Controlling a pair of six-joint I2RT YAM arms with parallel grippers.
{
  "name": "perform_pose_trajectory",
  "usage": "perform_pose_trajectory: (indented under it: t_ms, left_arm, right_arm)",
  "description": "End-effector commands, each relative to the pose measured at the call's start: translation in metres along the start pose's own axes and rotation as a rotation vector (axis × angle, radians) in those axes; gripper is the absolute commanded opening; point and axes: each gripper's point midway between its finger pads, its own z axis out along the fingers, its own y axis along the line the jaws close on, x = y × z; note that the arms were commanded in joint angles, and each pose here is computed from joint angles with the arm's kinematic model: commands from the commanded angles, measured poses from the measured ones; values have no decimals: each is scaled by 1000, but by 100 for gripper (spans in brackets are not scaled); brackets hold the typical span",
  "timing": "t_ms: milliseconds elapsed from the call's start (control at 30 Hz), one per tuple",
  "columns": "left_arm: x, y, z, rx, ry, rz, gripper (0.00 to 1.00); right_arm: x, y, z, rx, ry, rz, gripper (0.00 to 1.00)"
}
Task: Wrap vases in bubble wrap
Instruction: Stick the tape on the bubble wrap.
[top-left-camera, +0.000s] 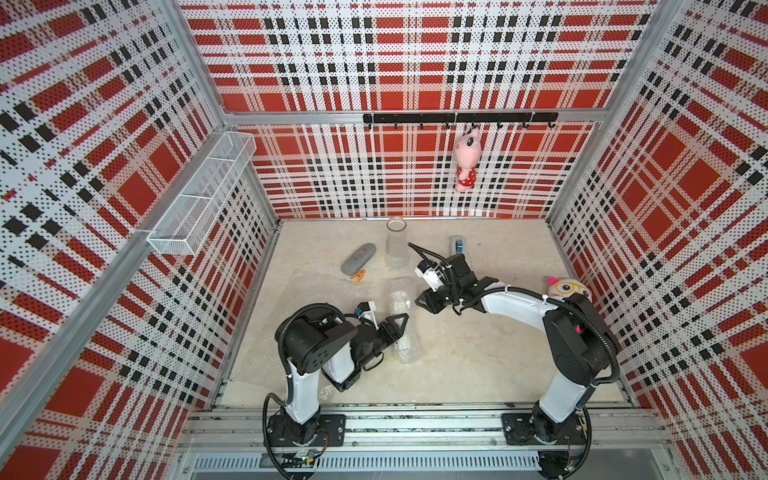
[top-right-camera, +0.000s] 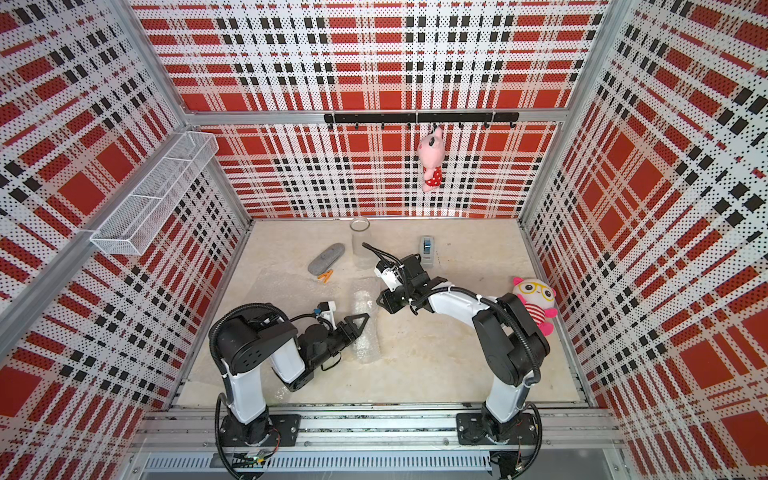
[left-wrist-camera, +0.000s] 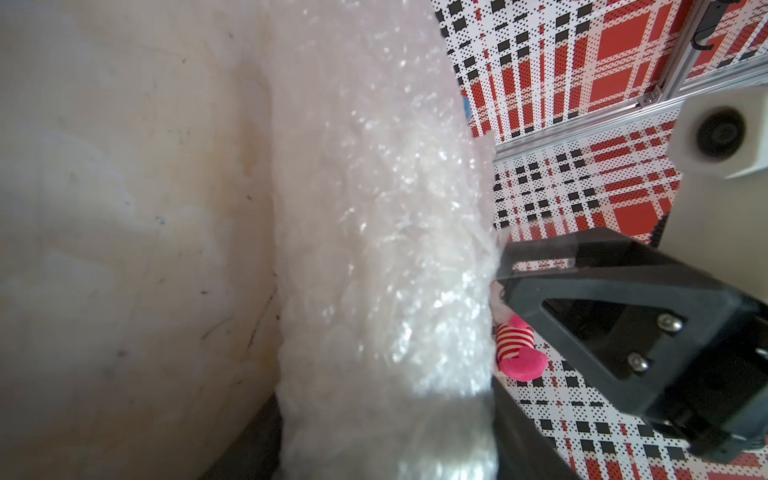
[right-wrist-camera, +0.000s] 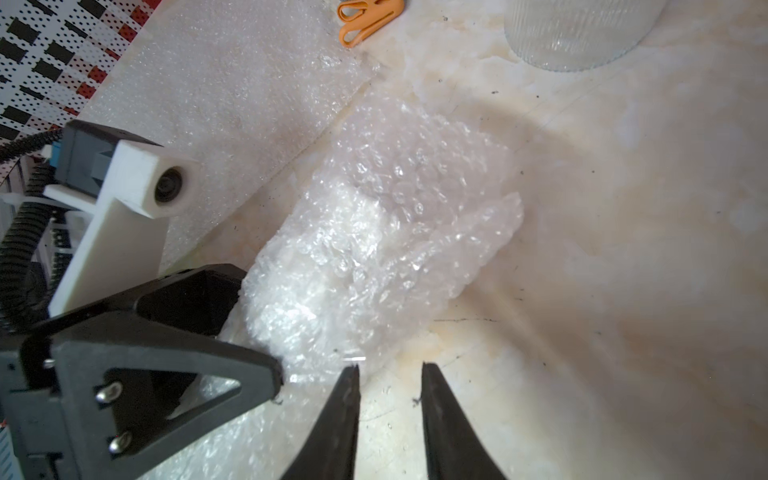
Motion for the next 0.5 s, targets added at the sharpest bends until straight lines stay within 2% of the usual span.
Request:
perform_pose_trajectory:
  t_ms: [0,200,467]
  left_arm:
    - [24,46,-7,-167,95,41,32]
    - [24,47,-8,-171,94,42,32]
    - [25,46,-7,-168,96,41,32]
  right_arm:
    - [-6,18,14,-72,-19,-10,28]
    - [-16,24,35,-93,-17,-13,26]
    - [-7,3,3,45,-45,-18,26]
